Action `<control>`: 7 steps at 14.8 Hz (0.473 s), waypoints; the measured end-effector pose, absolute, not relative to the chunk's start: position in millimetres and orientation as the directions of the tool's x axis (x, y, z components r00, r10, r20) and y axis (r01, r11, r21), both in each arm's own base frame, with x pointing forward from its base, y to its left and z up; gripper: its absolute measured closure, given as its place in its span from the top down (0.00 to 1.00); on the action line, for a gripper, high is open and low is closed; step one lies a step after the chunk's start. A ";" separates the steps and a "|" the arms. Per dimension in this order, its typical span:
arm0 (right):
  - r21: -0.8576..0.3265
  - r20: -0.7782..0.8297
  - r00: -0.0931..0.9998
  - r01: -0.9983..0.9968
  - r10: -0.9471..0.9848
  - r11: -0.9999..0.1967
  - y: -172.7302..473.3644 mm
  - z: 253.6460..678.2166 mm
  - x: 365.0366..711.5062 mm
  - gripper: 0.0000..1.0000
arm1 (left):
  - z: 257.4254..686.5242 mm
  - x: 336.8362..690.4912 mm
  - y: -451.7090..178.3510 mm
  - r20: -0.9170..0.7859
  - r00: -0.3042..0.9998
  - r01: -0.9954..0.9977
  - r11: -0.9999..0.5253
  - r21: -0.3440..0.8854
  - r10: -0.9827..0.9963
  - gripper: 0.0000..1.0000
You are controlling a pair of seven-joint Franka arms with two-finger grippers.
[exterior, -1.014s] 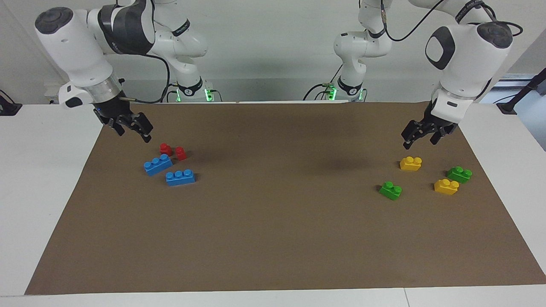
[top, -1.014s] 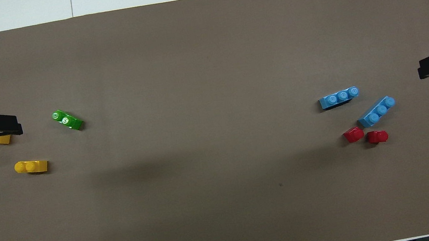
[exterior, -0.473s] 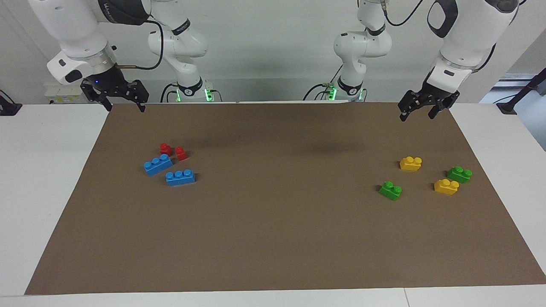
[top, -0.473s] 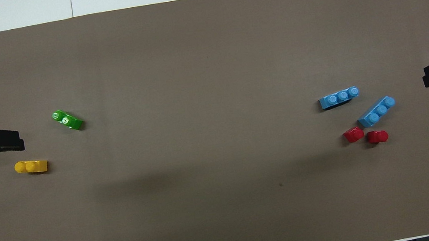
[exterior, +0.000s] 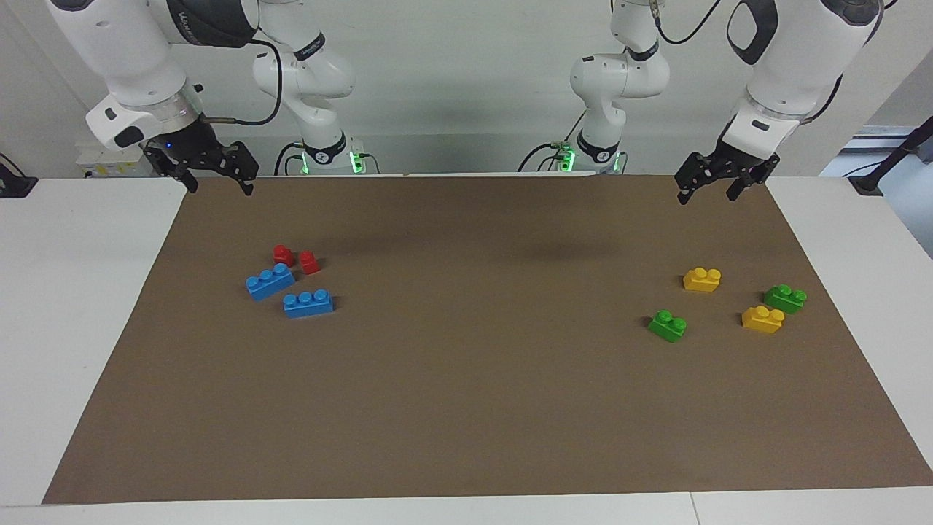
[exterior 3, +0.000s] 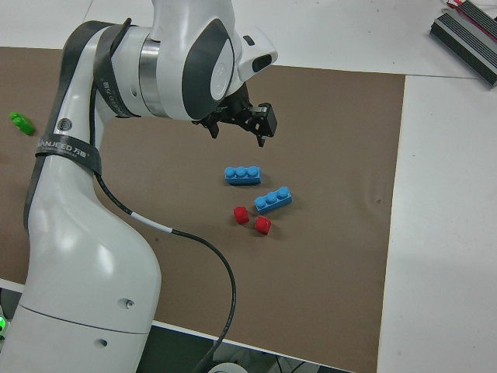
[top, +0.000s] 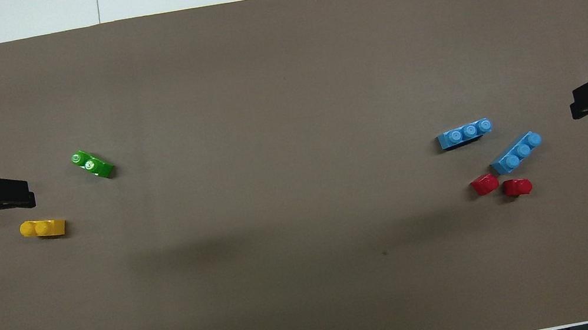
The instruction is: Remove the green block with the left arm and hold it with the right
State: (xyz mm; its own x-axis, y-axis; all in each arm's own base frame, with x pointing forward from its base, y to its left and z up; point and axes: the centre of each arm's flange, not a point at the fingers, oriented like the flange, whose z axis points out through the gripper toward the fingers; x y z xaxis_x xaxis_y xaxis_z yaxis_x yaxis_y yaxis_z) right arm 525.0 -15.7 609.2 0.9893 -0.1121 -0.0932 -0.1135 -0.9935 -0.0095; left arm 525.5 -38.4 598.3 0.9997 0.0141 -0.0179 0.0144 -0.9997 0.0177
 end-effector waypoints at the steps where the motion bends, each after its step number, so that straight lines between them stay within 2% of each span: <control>1: -0.016 -0.094 0.989 -0.118 -0.116 -0.993 -14.6 609.2 525.1 1.00 | 598.3 525.5 -38.4 -0.018 1.000 0.014 -1.000 0.018 0.014 1.00; 7: -0.023 -0.063 0.991 -0.121 -0.119 -0.992 -14.2 608.7 529.4 1.00 | 598.3 525.5 -38.5 -0.018 1.000 0.014 -1.000 0.019 0.014 1.00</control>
